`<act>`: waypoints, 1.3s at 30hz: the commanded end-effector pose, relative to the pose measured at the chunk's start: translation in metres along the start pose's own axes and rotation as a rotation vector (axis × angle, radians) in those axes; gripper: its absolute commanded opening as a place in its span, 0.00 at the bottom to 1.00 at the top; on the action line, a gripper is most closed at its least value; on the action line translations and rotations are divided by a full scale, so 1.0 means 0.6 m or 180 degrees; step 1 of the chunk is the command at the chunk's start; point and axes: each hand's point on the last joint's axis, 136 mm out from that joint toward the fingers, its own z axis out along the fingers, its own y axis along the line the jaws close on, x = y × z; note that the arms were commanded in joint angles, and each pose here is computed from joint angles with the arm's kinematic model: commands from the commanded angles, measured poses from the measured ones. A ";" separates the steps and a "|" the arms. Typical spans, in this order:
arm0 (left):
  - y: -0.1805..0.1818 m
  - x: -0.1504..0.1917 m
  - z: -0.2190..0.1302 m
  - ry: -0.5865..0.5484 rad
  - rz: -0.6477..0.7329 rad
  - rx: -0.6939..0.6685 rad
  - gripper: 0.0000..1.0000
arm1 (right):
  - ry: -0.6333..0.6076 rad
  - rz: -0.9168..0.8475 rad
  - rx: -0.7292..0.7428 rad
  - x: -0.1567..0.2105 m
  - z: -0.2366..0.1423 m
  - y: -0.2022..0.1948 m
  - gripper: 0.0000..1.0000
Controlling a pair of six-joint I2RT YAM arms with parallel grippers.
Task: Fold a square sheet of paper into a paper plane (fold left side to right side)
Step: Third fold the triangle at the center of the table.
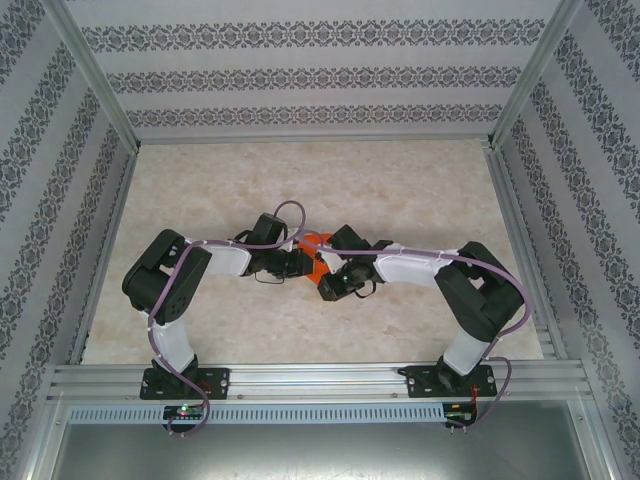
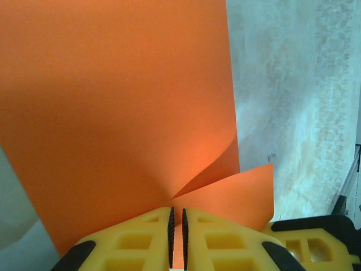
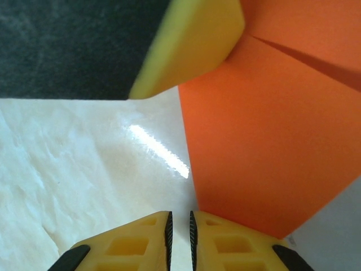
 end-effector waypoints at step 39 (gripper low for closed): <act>-0.071 0.026 -0.004 -0.0174 0.0430 0.0186 0.12 | 0.0345 0.0808 -0.0283 0.067 0.033 -0.067 0.00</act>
